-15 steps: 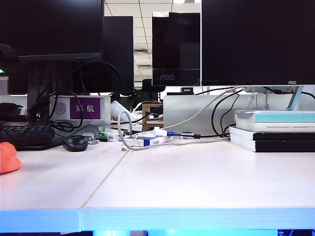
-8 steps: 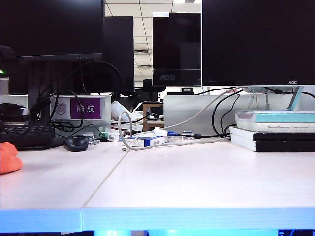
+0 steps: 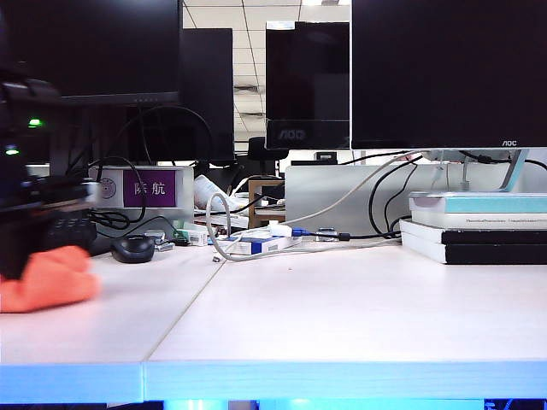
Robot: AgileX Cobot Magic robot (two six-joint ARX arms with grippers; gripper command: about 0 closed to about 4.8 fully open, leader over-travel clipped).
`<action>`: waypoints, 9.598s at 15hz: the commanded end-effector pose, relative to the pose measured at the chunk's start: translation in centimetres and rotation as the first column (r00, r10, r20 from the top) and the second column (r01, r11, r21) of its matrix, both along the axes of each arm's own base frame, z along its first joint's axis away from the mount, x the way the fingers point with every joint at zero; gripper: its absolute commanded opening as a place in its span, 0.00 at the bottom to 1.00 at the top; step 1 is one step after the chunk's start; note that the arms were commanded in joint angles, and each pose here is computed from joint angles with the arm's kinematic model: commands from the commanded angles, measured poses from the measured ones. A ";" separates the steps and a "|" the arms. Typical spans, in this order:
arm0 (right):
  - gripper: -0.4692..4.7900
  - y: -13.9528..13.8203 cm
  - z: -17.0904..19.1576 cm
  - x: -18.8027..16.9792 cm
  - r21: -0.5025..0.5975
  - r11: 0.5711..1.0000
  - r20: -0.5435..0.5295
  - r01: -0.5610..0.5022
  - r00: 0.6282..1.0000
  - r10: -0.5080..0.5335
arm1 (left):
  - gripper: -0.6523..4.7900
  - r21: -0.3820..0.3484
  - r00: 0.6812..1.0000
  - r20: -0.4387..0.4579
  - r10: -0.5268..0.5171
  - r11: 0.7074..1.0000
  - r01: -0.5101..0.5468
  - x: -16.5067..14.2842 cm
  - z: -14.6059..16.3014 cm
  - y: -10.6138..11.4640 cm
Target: Wipe the table from left to right using the rag.
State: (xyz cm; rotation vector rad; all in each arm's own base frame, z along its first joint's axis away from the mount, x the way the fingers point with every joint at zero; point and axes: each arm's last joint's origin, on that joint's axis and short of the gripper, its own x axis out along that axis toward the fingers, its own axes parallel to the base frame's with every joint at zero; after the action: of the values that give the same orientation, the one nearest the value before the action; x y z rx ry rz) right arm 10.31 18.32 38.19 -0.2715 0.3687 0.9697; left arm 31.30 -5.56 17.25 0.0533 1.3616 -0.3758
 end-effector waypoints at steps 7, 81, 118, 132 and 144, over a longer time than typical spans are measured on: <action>0.09 -2.1 0.1 -0.6 -0.076 0.984 0.021 0.162 0.987 -0.161 | 0.11 -0.032 0.976 -0.101 -0.190 0.982 0.188 -2.8 -1.4 -7.2; 0.09 -15.4 -1.1 -6.2 -0.215 0.680 0.008 0.701 0.698 -0.716 | 0.11 -0.450 0.880 0.116 -0.461 0.766 0.460 -6.0 -3.7 -40.8; 0.09 -15.4 -1.1 -6.2 -0.205 0.677 -0.005 0.707 0.690 -0.723 | 0.11 -0.538 0.894 0.195 -0.405 0.718 0.442 -6.2 -4.5 -46.5; 0.09 -17.7 -0.7 -7.3 -0.090 0.584 0.091 0.807 0.590 -0.802 | 0.48 -0.594 0.885 0.228 -0.406 0.663 0.457 -3.8 5.5 -44.4; 0.50 -21.8 -5.5 -10.0 -0.035 0.678 0.107 0.734 0.677 -0.728 | 0.88 -0.626 0.889 0.252 -0.383 0.635 0.451 -2.6 8.9 -42.5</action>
State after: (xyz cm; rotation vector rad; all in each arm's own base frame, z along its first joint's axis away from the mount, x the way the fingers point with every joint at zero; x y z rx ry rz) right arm 0.24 -3.68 32.67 -0.2137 0.3988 0.1320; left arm 28.79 -48.28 24.85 -0.2106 1.0660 -1.2206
